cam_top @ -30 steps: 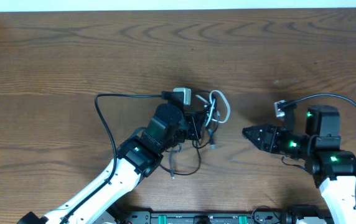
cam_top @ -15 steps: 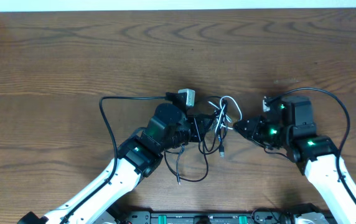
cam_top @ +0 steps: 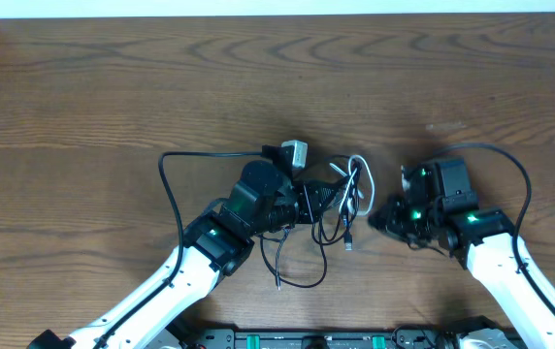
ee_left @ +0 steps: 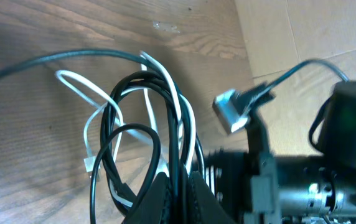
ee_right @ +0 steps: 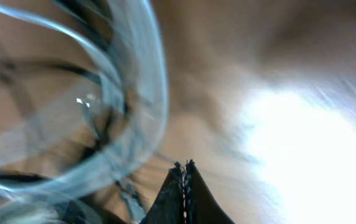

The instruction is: Untangle cables

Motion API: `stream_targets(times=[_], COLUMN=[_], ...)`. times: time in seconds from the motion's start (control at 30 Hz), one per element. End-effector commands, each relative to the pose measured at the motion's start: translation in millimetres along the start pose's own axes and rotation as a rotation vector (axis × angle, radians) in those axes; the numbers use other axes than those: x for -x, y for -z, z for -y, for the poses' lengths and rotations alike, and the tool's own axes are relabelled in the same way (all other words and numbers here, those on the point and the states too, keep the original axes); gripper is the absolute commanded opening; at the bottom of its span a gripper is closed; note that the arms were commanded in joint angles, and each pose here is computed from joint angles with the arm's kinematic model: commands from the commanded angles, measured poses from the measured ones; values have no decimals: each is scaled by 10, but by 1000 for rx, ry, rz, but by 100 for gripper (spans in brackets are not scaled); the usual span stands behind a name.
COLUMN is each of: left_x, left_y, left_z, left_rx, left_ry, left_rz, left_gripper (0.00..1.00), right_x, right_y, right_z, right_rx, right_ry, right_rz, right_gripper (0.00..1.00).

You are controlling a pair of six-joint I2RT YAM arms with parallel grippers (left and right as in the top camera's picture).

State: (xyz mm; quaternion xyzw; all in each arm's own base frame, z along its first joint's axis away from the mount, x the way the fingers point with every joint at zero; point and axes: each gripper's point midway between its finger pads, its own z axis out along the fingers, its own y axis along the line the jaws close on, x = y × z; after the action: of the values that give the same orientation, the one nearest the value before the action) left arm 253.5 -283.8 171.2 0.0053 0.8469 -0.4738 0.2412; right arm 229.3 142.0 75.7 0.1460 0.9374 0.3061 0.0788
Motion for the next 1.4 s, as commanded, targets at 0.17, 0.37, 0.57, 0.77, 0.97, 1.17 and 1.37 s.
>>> stream_targets(times=[0.17,0.37,0.57,0.77,0.97,1.17,1.37], left_x=[160,156,147,140,130,119,89], left_y=[42,42,42,41,41,41,42], left_z=[-20,-20,-11,-8,1,16,71], left_rx=[3,3,-2,-4,-10,-18,-46], left_ry=[-22,-21,-21,-21,-21,23,41], left_rz=[45,44,38,35,29,22,1], left_gripper=[8,8,8,8,8,8,8], right_x=[-74,3,150,257,313,250,223], right_y=[192,54,57,59,24,-74,-153], right_z=[747,91,-116,-294,-376,-361,-321], right_rx=[-386,-40,60,125,134,107,82], right_ry=[-83,-70,-296,-291,-295,-293,-297], right_rz=[52,14,53,90,127,103,86], right_gripper=[1,48,37,41,43,36,5])
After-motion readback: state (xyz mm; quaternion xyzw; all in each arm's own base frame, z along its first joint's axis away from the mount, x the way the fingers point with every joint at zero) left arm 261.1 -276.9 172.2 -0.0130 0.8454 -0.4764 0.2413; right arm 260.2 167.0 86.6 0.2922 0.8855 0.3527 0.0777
